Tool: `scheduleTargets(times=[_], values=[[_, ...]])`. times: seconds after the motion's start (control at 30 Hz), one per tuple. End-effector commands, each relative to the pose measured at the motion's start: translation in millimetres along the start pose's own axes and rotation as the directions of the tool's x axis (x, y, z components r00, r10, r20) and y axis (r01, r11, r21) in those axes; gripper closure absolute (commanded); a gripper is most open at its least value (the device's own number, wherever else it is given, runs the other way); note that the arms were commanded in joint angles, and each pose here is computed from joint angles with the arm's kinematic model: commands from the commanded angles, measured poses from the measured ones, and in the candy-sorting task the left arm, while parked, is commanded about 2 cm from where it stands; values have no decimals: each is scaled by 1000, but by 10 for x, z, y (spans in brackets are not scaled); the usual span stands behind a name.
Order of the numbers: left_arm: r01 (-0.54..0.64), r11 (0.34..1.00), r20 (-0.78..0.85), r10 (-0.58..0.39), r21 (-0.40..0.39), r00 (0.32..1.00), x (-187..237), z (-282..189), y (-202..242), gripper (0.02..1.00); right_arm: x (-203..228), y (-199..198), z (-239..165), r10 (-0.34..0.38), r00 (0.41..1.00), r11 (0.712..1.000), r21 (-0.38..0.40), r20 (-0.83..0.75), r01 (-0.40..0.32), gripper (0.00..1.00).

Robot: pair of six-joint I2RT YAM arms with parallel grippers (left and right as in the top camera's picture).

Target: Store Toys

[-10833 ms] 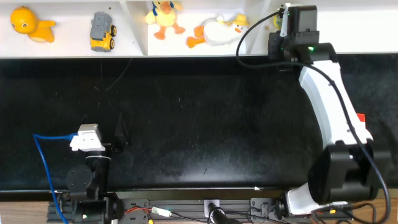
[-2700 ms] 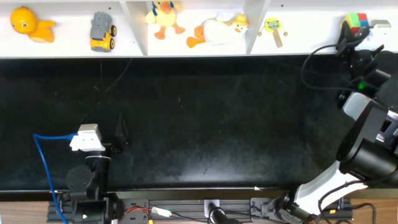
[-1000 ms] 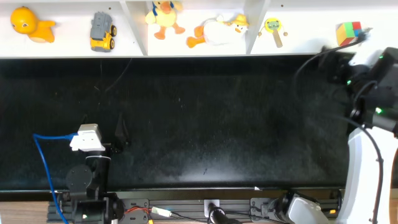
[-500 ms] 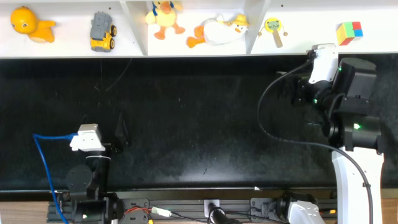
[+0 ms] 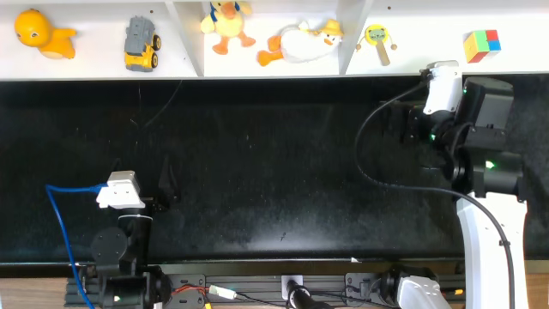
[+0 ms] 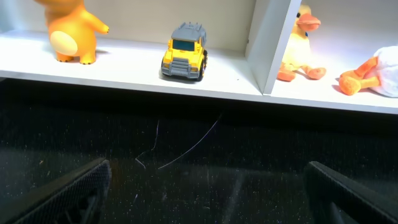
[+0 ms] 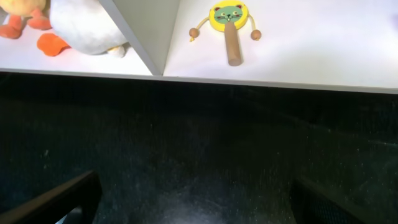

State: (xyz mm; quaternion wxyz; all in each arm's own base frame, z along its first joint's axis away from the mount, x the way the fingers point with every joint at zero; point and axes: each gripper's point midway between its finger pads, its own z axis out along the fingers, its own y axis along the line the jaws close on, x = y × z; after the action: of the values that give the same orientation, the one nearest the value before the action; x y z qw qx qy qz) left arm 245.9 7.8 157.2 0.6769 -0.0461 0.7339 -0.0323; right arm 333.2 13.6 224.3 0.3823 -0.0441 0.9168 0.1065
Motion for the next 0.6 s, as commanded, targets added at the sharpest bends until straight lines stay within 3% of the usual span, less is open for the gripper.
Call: scheduleTargets(times=[0.03, 0.33, 0.47, 0.6], values=[[15, 1000, 8, -15, -3, 1000, -1, -2, 2, 20, -23, 11, -7, 1, 1000, 1000, -5, 4, -1, 7], [15, 1000, 8, -15, -3, 1000, -1, -2, 2, 20, -106, 78, -224, -32, 997, 999, 4, 75, 31, 7], [15, 1000, 8, -15, -3, 1000, -1, -2, 2, 20, -104, 53, -405, -72, 989, 995, 80, 131, 62, 5], [15, 1000, 8, -15, -3, 1000, -1, -2, 2, 20, -84, 197, -386, -101, 957, 993, 88, 271, 80, 5]])
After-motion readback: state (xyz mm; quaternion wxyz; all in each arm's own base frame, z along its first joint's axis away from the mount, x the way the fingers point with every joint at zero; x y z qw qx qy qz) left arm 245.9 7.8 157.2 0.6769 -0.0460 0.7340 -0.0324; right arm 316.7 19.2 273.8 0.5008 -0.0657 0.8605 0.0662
